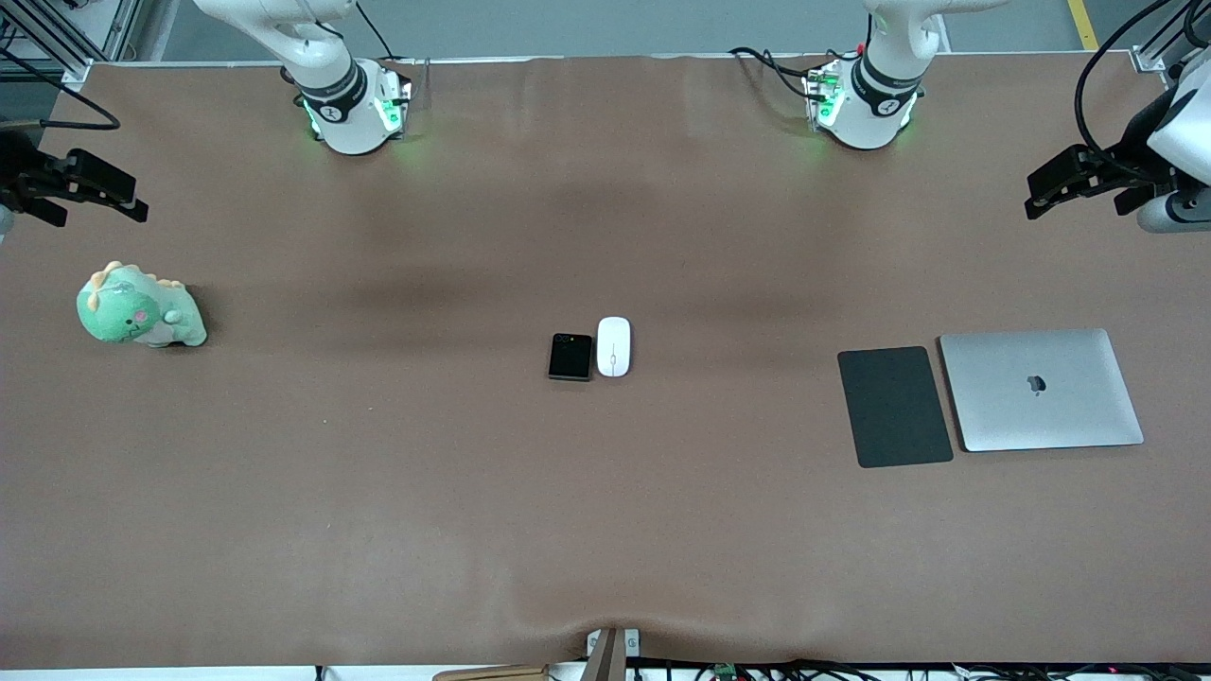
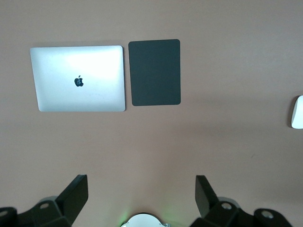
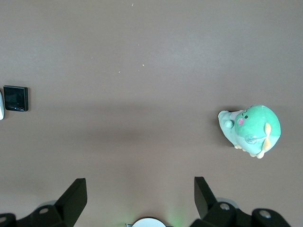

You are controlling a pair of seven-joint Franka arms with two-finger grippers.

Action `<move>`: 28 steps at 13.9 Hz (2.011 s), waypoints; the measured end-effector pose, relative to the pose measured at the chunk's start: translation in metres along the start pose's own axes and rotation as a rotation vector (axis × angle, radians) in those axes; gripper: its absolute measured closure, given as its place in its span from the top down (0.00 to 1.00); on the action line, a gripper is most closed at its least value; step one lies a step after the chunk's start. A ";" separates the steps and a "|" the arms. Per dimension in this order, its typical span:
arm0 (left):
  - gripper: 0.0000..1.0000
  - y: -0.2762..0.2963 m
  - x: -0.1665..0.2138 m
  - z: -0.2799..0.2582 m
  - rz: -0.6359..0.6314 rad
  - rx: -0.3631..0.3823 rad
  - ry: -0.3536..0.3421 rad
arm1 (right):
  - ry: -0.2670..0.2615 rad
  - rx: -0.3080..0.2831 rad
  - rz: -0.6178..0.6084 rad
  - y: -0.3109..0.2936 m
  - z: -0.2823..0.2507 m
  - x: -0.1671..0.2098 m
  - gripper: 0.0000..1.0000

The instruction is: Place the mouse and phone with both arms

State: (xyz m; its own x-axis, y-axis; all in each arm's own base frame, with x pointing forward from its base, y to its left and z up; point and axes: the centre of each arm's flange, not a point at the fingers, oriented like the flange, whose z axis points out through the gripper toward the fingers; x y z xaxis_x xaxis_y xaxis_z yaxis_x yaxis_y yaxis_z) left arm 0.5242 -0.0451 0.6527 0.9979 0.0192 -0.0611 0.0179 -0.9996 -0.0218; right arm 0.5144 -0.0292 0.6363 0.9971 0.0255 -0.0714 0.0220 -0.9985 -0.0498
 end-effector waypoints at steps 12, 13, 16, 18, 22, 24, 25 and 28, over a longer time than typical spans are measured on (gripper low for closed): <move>1.00 0.060 0.058 0.083 -0.011 0.005 -0.085 | 0.000 0.000 -0.001 0.000 0.000 0.000 1.00; 1.00 0.089 0.062 0.098 -0.013 0.008 -0.089 | 0.001 0.000 -0.002 -0.001 0.000 0.000 1.00; 1.00 0.182 0.064 0.143 0.004 0.015 -0.093 | 0.002 -0.001 -0.012 -0.006 0.000 0.001 1.00; 1.00 0.234 0.064 0.179 0.037 0.007 -0.086 | 0.004 -0.002 -0.019 -0.010 0.000 0.001 1.00; 1.00 0.317 0.059 0.251 0.053 -0.013 -0.070 | 0.005 -0.002 -0.020 -0.010 0.001 0.003 1.00; 1.00 0.358 0.049 0.283 0.065 -0.033 -0.050 | 0.005 -0.002 -0.020 -0.010 0.001 0.003 1.00; 1.00 0.377 0.044 0.299 0.061 -0.045 -0.037 | 0.005 -0.002 -0.020 -0.010 0.001 0.003 1.00; 1.00 0.425 0.026 0.344 0.045 -0.083 -0.008 | 0.006 -0.003 -0.021 -0.011 0.002 0.003 1.00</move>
State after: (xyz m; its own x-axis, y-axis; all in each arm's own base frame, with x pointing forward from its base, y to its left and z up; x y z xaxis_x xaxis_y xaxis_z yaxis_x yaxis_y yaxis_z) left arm 0.5370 -0.4627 0.2988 0.9973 -0.0264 -0.0678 -0.0221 -0.9977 0.0640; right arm 0.5172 -0.0183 0.6350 0.9968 0.0461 -0.0647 0.0430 -0.9979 -0.0487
